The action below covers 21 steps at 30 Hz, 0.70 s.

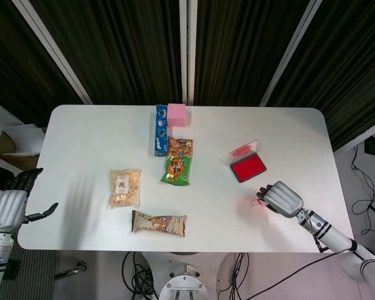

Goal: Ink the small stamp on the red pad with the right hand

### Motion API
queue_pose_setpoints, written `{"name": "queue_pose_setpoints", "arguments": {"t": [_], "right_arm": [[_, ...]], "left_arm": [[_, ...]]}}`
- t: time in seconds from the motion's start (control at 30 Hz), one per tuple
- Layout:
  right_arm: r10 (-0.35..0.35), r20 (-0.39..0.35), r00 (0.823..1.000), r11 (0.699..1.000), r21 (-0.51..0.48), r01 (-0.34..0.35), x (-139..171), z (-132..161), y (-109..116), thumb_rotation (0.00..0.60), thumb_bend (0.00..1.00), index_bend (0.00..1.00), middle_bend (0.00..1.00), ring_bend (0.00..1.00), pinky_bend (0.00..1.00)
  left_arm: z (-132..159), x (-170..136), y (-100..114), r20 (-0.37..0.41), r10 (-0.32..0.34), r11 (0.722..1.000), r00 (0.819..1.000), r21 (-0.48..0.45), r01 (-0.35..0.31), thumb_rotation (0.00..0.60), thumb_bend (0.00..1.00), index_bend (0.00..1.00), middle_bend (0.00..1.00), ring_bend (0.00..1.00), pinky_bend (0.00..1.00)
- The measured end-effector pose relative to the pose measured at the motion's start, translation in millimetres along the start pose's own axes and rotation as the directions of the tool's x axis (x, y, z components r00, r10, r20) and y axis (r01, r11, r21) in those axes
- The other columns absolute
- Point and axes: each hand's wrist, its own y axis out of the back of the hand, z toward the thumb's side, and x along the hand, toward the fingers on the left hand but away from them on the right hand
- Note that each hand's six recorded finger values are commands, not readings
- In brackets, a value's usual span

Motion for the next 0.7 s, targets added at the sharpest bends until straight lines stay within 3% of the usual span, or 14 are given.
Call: {"name": "queue_pose_setpoints", "arguments": {"t": [0.23, 0.43, 0.6, 0.7], "right_arm": [[-0.038, 0.064, 0.997, 0.997, -0.057, 0.042, -13.0, -15.8, 24.5, 0.6, 0.27, 0.64, 0.58, 0.69, 0.91], [0.072, 0.161, 0.984, 0.992, -0.114, -0.054, -42.7, -36.5, 33.7, 0.6, 0.27, 0.65, 0.58, 0.71, 0.91], [0.17, 0.202, 0.964, 0.981, -0.124, -0.147, -78.9, -43.6, 44.1, 0.6, 0.27, 0.65, 0.58, 0.71, 0.92], [0.195, 0.214, 0.957, 0.978, -0.12, -0.172, -101.5, -43.7, 52.9, 0.6, 0.28, 0.65, 0.58, 0.72, 0.92]], "left_arm": [[1.1, 1.5, -0.1, 0.006, 0.002, 1.0, 1.0, -0.008, -0.002, 0.308, 0.17, 0.11, 0.13, 0.12, 0.21], [-1.0, -0.1, -2.7, 0.005, -0.003, 1.0, 1.0, -0.012, 0.003, 0.308, 0.17, 0.11, 0.13, 0.12, 0.21], [-5.4, -1.2, -1.8, -0.004, 0.002, 1.0, 1.0, -0.014, -0.002, 0.308, 0.17, 0.11, 0.13, 0.12, 0.21], [-7.4, -1.6, -2.6, -0.007, 0.003, 1.0, 1.0, -0.016, -0.003, 0.31, 0.17, 0.11, 0.13, 0.12, 0.21]]}}
